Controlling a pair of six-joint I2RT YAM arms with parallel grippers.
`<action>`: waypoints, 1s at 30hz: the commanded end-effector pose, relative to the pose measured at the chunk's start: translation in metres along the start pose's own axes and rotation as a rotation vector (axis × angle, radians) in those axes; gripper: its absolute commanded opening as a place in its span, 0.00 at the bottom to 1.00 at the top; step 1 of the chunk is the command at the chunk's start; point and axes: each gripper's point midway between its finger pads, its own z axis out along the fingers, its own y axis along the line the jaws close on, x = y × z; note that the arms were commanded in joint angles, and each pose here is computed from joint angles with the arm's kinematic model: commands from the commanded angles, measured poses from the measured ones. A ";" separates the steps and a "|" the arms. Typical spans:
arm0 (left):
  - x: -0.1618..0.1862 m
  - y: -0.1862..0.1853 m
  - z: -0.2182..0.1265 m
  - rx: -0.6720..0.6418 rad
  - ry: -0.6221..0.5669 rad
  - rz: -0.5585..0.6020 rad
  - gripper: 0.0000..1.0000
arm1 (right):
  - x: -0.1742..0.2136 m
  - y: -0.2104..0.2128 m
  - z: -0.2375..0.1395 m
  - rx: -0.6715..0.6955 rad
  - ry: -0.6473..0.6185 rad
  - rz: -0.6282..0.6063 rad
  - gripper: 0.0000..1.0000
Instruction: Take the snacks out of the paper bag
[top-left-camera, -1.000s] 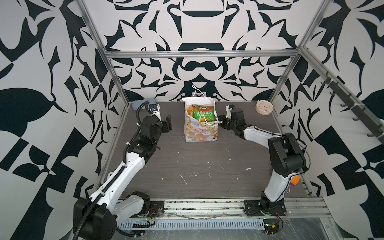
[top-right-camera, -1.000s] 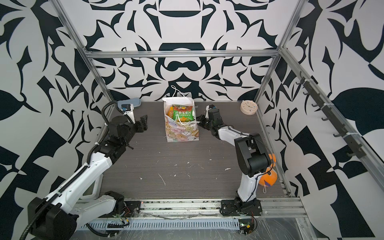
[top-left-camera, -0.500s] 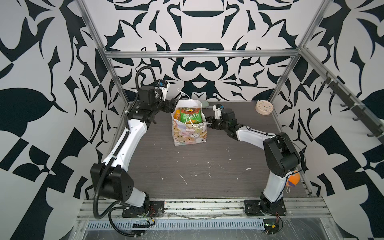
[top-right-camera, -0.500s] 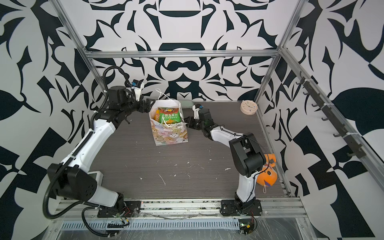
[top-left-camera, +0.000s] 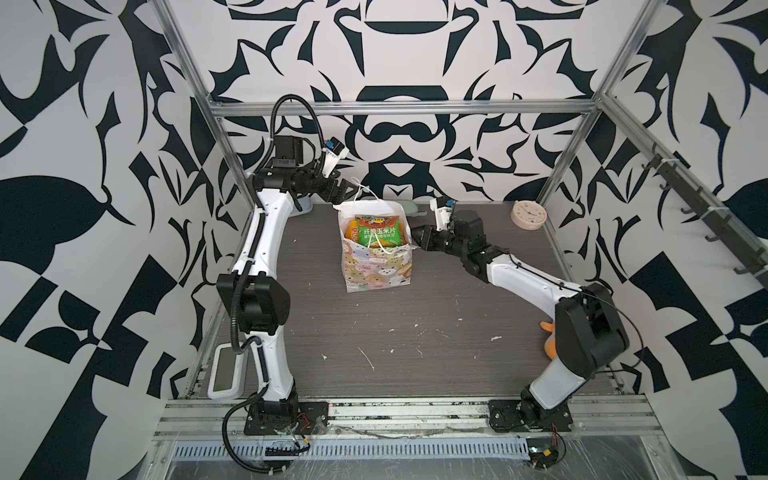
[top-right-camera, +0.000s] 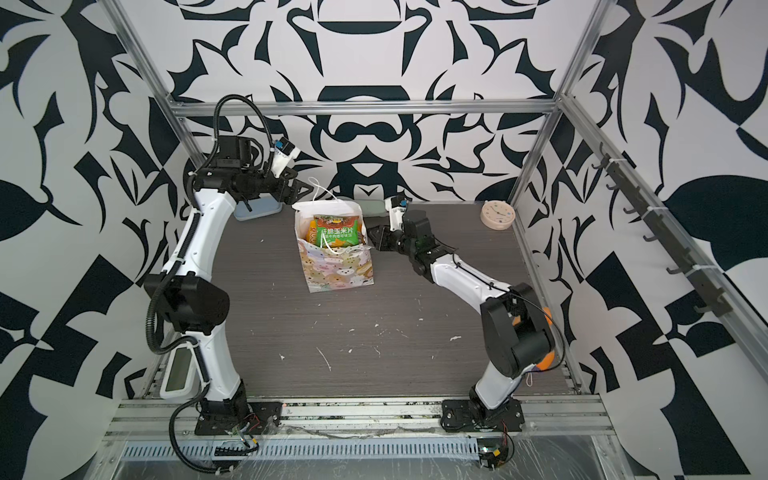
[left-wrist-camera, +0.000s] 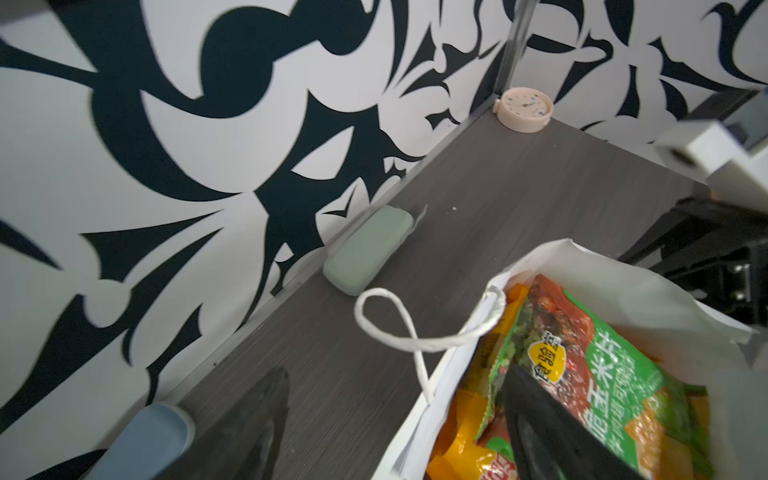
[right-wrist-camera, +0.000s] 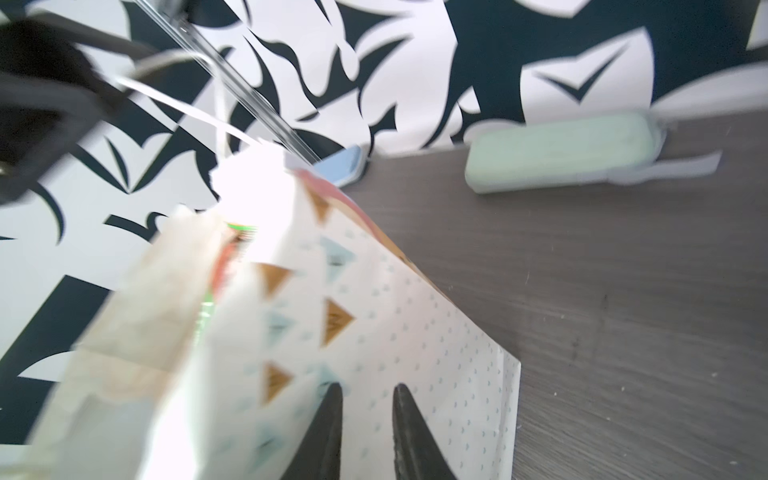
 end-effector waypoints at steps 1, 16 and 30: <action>0.021 -0.029 0.005 0.156 0.051 0.013 0.90 | -0.007 0.007 -0.014 0.010 -0.044 -0.069 0.27; 0.051 -0.044 0.046 0.237 0.154 0.030 0.86 | -0.020 0.009 -0.061 0.099 -0.166 -0.153 0.29; 0.051 -0.073 0.050 0.267 0.190 0.092 0.29 | -0.011 0.005 -0.060 0.104 -0.136 -0.118 0.29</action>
